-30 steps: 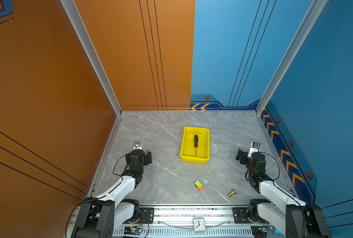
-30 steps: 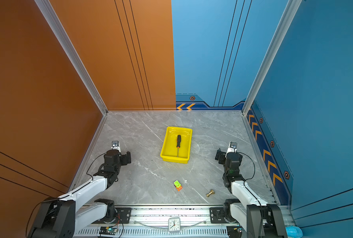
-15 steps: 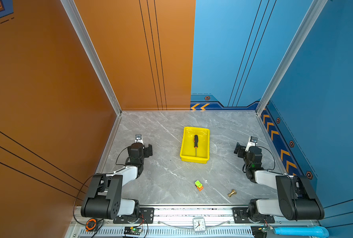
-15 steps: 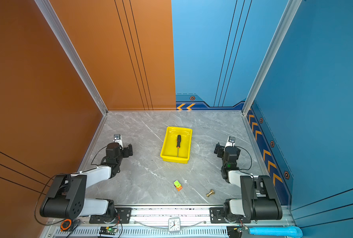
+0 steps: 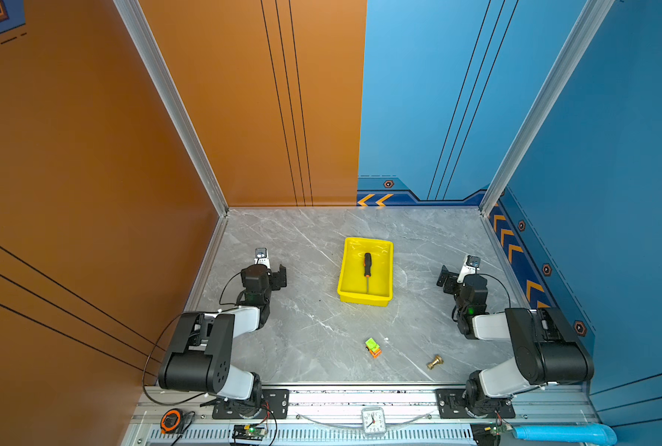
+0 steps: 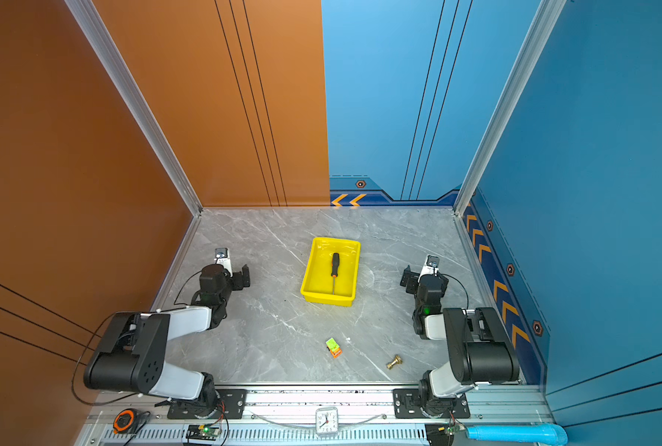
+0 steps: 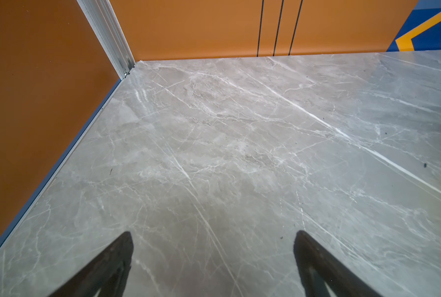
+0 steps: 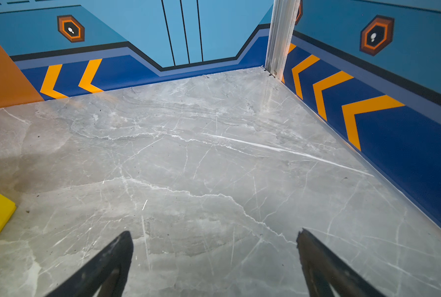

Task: Put the screwdriver in the bin
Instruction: Reset both arms

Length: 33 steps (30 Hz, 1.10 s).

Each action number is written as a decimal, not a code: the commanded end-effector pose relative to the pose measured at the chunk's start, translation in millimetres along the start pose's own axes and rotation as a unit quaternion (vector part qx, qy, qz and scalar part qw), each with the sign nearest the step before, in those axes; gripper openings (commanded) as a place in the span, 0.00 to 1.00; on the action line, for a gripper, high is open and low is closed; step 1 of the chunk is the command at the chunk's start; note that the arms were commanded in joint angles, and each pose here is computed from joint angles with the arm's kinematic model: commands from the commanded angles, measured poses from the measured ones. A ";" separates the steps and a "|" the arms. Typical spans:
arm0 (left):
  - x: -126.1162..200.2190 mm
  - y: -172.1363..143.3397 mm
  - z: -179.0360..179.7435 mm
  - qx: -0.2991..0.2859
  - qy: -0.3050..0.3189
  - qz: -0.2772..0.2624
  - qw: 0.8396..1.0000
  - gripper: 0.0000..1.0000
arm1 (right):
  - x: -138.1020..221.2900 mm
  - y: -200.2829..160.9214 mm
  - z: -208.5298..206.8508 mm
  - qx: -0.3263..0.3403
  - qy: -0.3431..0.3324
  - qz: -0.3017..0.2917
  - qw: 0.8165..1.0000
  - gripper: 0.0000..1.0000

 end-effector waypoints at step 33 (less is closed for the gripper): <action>-0.8 -4.9 -0.6 -0.004 -0.002 -0.043 0.999 0.98 | -4.3 8.8 9.1 0.028 -0.041 -0.024 0.998 1.00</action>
Point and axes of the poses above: each gripper's point midway between its finger pads, its own x axis back along the fingers, its own z axis along the line the jaws close on, y = z × x, the point moved 7 cm from there along x, back along the fingers, and after that the axes turned 9 degrees about -x, right-handed, at the moved point
